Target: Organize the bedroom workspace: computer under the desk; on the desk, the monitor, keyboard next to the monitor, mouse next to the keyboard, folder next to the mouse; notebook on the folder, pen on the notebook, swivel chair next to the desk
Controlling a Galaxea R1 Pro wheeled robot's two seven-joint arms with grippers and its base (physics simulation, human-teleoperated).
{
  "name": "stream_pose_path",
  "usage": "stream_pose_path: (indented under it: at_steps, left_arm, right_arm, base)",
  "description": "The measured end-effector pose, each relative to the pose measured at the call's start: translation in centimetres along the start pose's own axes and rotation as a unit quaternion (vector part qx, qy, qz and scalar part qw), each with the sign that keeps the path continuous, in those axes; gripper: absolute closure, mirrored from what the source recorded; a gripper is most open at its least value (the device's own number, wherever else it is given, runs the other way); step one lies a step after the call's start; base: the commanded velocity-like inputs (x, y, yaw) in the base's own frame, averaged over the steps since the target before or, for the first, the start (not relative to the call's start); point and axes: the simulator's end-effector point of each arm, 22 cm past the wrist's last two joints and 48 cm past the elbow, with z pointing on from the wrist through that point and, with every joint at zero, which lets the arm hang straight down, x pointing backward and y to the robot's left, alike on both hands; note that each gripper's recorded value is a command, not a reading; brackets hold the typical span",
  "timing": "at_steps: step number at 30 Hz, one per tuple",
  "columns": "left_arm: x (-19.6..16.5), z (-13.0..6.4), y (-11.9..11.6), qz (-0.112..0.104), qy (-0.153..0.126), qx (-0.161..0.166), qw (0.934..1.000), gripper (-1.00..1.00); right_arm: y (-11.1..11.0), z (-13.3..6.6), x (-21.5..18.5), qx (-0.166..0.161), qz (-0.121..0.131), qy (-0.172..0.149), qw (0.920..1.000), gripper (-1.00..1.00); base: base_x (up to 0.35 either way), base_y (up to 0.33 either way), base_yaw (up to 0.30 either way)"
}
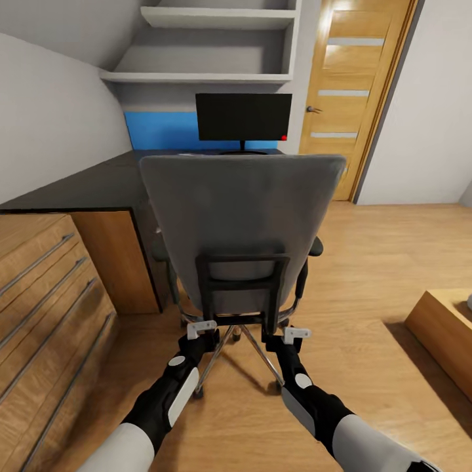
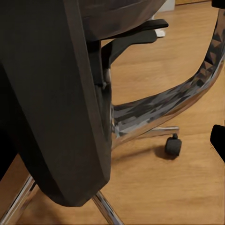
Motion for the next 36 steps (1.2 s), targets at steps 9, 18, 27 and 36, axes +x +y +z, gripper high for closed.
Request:
stream_pose_path:
  at_steps: [9, 18, 27, 36]
  left_arm:
    - [0.02, 0.00, 0.02, 0.000, 0.000, 0.000, 1.0000, -1.00]
    - [0.01, 0.00, 0.04, 0.001, 0.000, -0.001, 1.0000, -1.00]
    - [0.06, 0.00, -0.05, 0.000, 0.001, 0.001, 1.0000, -1.00]
    - [0.09, 0.00, -0.07, 0.000, 0.001, 0.001, 1.0000, -1.00]
  right_arm:
    - [0.02, -0.01, 0.01, -0.001, -0.002, 0.000, 1.0000, -1.00]
    - [0.02, -0.05, 0.06, -0.003, -0.004, 0.000, 1.0000, -1.00]
    - [-0.01, -0.08, 0.25, -0.021, -0.009, 0.002, 0.9997, -1.00]
    - [-0.09, -0.10, 0.28, -0.019, -0.008, 0.002, 0.9998, -1.00]
  base:
    - [0.266, -0.234, 0.000]
    - [0.266, -0.234, 0.002]
    - [0.262, -0.234, 0.134]
    - [0.245, -0.079, 0.034]
